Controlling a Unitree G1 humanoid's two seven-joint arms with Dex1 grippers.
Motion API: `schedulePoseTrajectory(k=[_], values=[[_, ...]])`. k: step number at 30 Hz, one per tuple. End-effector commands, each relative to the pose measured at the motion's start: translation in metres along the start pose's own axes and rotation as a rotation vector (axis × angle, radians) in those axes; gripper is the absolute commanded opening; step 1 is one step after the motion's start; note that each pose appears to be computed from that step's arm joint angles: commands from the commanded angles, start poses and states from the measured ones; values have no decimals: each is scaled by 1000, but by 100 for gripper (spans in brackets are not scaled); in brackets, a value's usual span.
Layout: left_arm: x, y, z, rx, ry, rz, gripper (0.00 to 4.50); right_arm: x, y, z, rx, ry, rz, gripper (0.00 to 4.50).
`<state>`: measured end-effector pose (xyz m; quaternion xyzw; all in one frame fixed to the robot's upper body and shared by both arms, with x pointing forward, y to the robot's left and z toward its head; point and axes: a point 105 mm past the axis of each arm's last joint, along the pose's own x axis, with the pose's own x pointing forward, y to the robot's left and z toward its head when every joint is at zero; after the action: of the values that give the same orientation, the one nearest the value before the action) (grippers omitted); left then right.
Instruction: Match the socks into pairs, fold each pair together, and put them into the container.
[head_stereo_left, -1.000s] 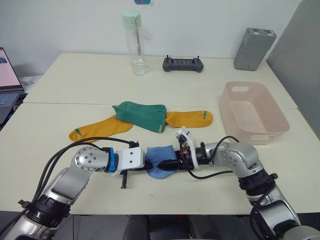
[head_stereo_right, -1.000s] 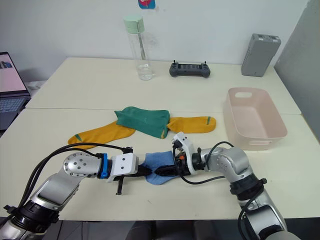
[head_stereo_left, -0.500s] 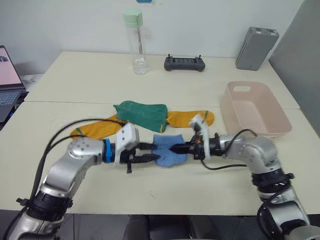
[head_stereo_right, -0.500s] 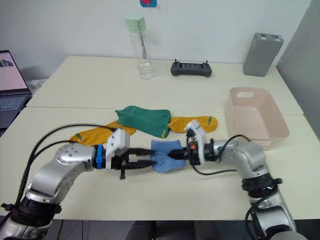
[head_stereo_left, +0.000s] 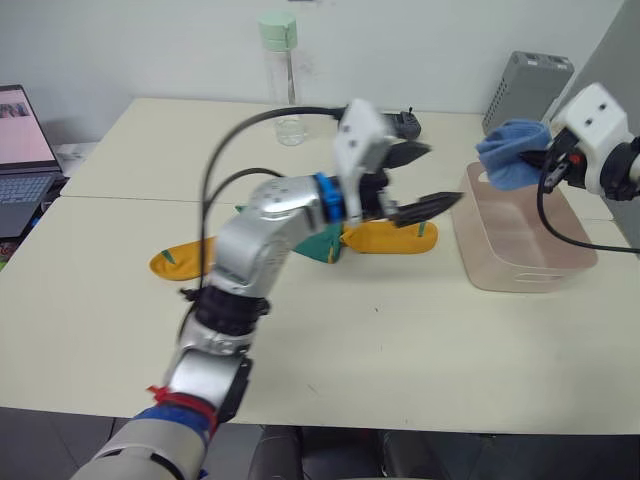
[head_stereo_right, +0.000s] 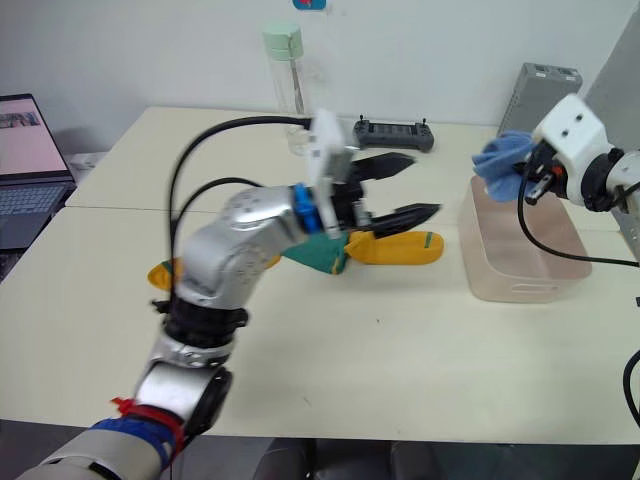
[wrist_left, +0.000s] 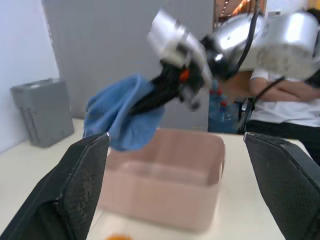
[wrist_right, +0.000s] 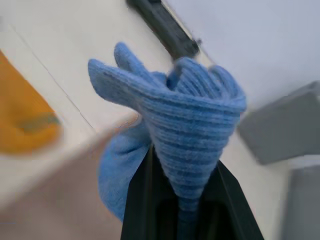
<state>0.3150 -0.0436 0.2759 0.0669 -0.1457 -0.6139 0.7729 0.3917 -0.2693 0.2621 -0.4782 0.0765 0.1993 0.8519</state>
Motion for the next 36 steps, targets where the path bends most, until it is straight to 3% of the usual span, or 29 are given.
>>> schedulePoseTrajectory(k=[1, 6, 10, 15, 23, 28, 31, 34, 36], values=[[5, -1, 8, 57, -28, -3, 448, 4, -8, -4, -264, 30, -26, 0], [-9, -12, -6, 40, 21, -45, 448, 20, 24, -35, -487, 94, 115, 0], [-19, -20, -14, 16, 61, -59, 448, 23, 41, -43, -489, 79, 216, 0], [-25, -17, -18, 14, 85, -43, 450, 17, 46, -49, -481, 98, 319, 162], [-24, -7, -13, 31, 79, -25, 450, -31, 14, -32, -455, 150, 469, 439], [-37, 0, -17, 33, 103, -2, 450, -67, -13, -9, -394, 164, 477, 445], [-53, 7, -21, 28, 122, 46, 450, -54, -17, 34, -232, -87, 383, 445], [-74, 9, -36, 39, 184, 108, 450, -28, 14, 67, -43, -343, 349, 445], [-89, 6, -44, 38, 207, 144, 450, -17, 39, 79, 101, -419, 351, 445]])
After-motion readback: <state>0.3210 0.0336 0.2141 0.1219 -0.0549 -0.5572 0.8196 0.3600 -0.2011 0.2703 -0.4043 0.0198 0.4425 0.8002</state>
